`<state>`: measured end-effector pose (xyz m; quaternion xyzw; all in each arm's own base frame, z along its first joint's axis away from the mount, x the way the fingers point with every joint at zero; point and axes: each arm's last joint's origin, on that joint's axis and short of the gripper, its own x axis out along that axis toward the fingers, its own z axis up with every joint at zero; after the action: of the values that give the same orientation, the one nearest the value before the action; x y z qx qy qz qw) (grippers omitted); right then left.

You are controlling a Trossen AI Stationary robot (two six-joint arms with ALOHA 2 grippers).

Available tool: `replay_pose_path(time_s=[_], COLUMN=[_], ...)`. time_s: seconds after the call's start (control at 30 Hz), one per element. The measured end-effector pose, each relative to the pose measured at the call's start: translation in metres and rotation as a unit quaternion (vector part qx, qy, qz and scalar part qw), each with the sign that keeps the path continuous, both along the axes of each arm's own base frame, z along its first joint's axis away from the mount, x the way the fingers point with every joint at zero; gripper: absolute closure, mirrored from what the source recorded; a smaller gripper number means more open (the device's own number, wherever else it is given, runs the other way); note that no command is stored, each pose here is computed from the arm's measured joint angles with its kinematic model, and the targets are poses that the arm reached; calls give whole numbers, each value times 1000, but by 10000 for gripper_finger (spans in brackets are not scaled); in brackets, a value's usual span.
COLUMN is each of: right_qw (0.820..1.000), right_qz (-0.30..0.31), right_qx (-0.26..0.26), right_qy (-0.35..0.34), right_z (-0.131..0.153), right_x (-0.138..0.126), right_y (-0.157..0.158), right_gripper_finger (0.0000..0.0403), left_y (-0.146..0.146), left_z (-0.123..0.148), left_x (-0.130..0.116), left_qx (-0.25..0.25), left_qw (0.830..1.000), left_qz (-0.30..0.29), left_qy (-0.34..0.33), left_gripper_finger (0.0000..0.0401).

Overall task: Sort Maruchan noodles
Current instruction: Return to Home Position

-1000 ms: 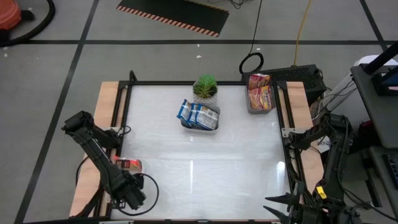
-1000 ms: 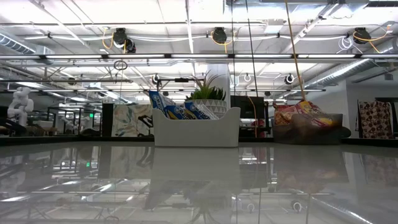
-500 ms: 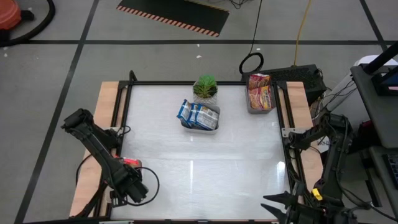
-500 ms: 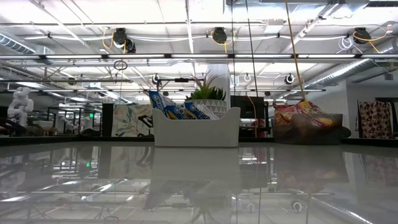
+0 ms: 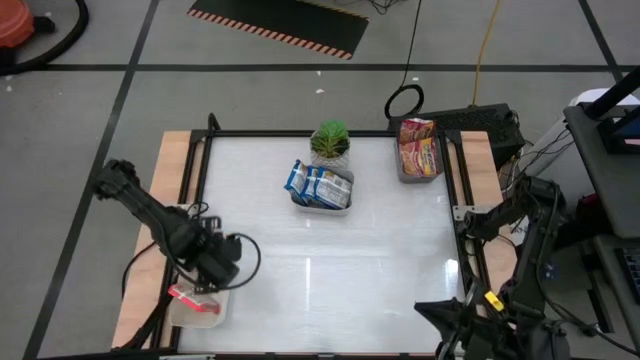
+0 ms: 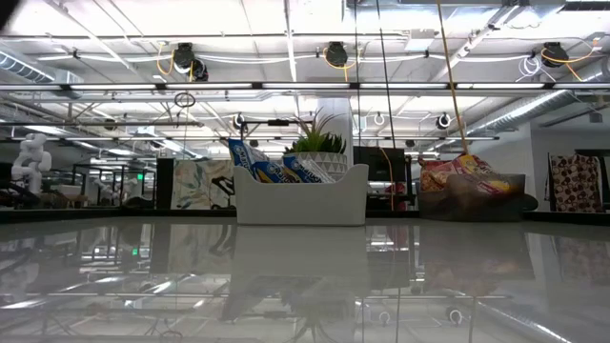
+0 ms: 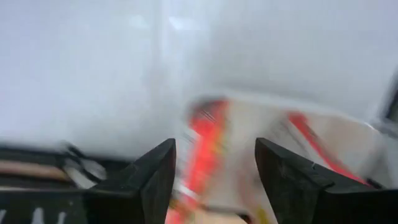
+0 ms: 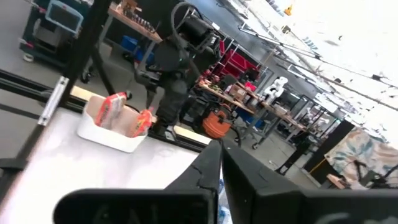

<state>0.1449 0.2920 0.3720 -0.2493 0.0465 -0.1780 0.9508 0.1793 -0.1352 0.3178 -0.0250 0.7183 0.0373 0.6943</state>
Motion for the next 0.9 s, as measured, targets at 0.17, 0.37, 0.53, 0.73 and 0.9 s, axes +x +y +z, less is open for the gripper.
replay_pose_path(time_s=[0.17, 0.37, 0.53, 0.73, 0.9], right_qw=[1000, 997, 996, 996, 992], right_qz=[-12, -26, -43, -12, 105], right_qx=[-22, -62, -76, -79, -35], right_qy=[9, 26, 34, 42, 59], right_z=[4, 4, 2, -2, -12], right_x=[5, 11, 18, 21, 18], right_y=[-8, -19, -29, -42, -69], right_gripper_finger=[401, 402, 402, 402, 403], left_y=[17, 10, 23, 64, 92], left_z=[14, 34, 44, 45, 34], left_x=[9, 43, 62, 79, 98], left_qx=[50, 8, 89, 127, 107], left_qw=[989, 917, 877, 884, 864], left_qz=[-51, -200, -230, -184, -168], left_qy=[-132, -345, -411, -411, -462], left_gripper_finger=[176, 227, 312, 354, 357])
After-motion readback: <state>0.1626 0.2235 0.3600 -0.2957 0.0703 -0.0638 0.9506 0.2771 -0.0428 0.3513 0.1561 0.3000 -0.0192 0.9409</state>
